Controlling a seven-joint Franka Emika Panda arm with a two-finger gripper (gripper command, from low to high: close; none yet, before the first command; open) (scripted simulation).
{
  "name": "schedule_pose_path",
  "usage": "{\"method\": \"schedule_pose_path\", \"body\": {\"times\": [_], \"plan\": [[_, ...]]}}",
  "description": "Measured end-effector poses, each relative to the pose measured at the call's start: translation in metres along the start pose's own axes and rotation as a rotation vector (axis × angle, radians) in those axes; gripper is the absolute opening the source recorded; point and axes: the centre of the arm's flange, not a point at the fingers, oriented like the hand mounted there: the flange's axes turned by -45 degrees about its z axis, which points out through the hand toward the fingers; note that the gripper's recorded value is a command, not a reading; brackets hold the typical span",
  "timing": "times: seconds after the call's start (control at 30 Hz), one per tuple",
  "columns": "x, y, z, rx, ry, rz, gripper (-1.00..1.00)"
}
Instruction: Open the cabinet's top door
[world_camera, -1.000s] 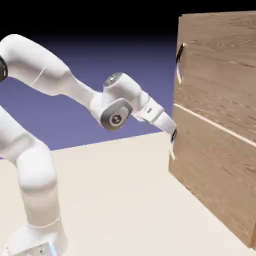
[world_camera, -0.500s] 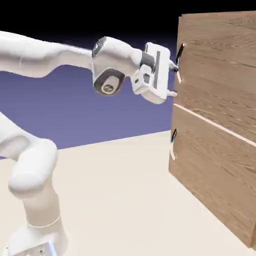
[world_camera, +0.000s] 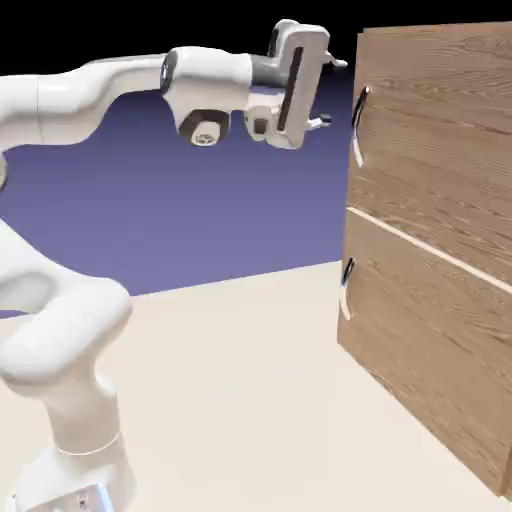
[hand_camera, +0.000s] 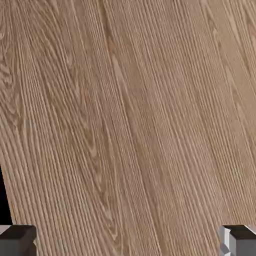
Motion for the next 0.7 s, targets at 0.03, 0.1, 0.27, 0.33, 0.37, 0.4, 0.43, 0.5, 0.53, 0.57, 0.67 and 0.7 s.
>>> {"method": "schedule_pose_path", "body": {"times": [0.03, 0.1, 0.27, 0.33, 0.37, 0.4, 0.43, 0.5, 0.53, 0.57, 0.67, 0.7], "plan": [[-0.006, 0.003, 0.001, 0.01, -0.007, 0.058, 0.0], [-0.018, 0.01, 0.005, 0.027, -0.024, 0.173, 0.0], [-0.046, 0.036, 0.021, 0.046, -0.067, 0.459, 0.0], [-0.055, 0.05, 0.03, 0.046, -0.084, 0.573, 0.0], [-0.059, 0.058, 0.035, 0.044, -0.091, 0.631, 0.0], [-0.063, 0.066, 0.04, 0.041, -0.098, 0.689, 0.0], [-0.066, 0.074, 0.046, 0.037, -0.104, 0.747, 0.0], [-0.072, 0.092, 0.058, 0.027, -0.115, 0.863, 0.0], [-0.074, 0.101, 0.065, 0.021, -0.118, 0.922, 0.0], [-0.076, 0.111, 0.071, 0.014, -0.121, 0.981, 0.0], [-0.079, 0.14, 0.091, -0.007, -0.124, 1.144, 0.0], [-0.079, 0.14, 0.091, -0.007, -0.124, 1.144, 0.0]]}}
